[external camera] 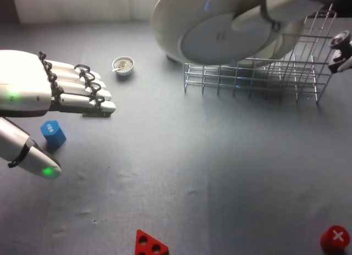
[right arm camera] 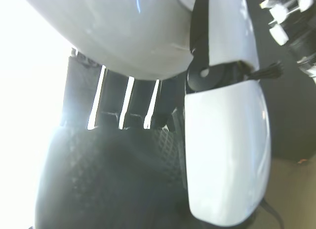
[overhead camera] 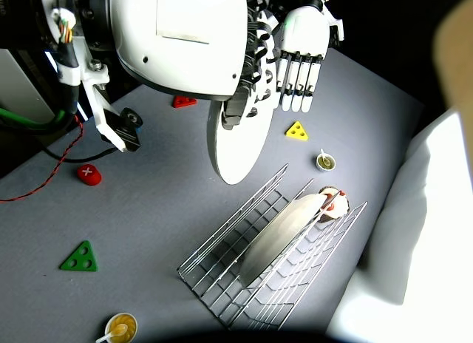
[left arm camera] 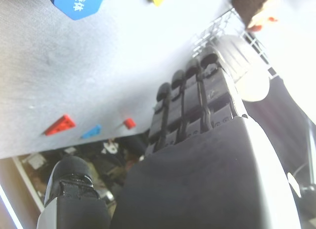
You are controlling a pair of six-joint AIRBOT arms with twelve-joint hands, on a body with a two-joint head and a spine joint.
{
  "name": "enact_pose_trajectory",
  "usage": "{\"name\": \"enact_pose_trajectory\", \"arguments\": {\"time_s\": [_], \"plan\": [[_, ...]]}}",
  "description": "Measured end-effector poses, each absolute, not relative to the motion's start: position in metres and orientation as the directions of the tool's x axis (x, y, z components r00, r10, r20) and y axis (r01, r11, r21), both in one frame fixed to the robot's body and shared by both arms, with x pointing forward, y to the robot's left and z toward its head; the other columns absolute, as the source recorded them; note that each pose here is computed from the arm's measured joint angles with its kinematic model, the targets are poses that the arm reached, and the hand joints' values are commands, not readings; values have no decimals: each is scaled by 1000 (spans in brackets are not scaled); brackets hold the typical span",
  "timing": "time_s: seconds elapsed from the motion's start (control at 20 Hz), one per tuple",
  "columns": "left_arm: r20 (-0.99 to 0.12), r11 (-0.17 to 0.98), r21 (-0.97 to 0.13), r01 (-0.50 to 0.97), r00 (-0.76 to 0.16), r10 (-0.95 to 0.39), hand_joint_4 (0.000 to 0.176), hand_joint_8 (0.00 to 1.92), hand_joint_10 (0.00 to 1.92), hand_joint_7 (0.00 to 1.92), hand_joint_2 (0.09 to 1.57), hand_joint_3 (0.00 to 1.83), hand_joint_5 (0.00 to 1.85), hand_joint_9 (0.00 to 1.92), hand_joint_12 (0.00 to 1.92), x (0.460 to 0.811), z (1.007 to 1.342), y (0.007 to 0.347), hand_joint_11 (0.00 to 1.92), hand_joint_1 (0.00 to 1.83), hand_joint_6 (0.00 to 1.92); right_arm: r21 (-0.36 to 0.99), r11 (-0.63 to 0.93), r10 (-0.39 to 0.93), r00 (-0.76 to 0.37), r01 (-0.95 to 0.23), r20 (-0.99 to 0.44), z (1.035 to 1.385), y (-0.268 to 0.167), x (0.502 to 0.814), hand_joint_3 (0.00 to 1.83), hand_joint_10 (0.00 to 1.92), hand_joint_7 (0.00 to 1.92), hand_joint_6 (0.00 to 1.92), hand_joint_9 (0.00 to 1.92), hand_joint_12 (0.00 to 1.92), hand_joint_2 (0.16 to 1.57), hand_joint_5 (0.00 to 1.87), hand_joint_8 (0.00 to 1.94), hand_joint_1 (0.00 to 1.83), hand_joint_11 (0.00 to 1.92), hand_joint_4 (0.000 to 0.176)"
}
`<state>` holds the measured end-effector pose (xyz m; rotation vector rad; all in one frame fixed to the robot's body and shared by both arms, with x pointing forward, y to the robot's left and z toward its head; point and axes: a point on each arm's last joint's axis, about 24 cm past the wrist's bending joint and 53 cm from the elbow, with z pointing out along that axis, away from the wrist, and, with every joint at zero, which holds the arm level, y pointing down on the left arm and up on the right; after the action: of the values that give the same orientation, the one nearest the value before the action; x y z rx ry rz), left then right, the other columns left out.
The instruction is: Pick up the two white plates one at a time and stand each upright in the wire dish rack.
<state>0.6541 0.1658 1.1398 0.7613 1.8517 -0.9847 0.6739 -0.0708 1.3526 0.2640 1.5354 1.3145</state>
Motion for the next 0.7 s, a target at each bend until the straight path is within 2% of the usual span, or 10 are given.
{"name": "enact_pose_trajectory", "arguments": {"time_s": [0.2, 0.4, 0.5, 0.6, 0.7], "plan": [[-899, 519, -321, 792, -427, 97, 0, 6, 4, 84, 989, 2, 74, 71, 11, 660, 1140, 168, 107, 0, 9, 860, 348, 736, -459, -373, -497, 1346, -83, 690, 0, 772, 1183, 997, 1190, 2, 1044, 959, 477, 1396, 1420, 0], [-906, 523, -327, 787, -419, 63, 0, 3, 4, 78, 988, 0, 65, 62, 8, 663, 1152, 172, 96, 0, 4, 868, 352, 736, -469, -351, -488, 1342, -89, 700, 0, 733, 1226, 941, 1215, 6, 1032, 989, 401, 1399, 1443, 0], [-908, 508, -321, 799, -412, 76, 0, 0, 3, 73, 985, 0, 64, 60, 2, 657, 1156, 178, 84, 0, 3, 869, 358, 741, -462, -342, -488, 1340, -94, 706, 0, 812, 1162, 1027, 1162, 11, 1053, 941, 519, 1393, 1397, 0], [-910, 497, -316, 808, -406, 82, 0, 7, 9, 91, 986, 0, 83, 79, 11, 654, 1158, 177, 105, 0, 9, 868, 362, 745, -455, -339, -488, 1339, -98, 709, 0, 809, 1163, 1025, 1164, 15, 1052, 945, 519, 1394, 1405, 0], [-912, 479, -330, 813, -405, 59, 0, 3, 4, 82, 987, 0, 74, 64, 6, 652, 1165, 174, 96, 0, 4, 869, 367, 747, -451, -333, -489, 1338, -100, 713, 0, 789, 1204, 986, 1179, 13, 1043, 963, 450, 1397, 1411, 0]]}}
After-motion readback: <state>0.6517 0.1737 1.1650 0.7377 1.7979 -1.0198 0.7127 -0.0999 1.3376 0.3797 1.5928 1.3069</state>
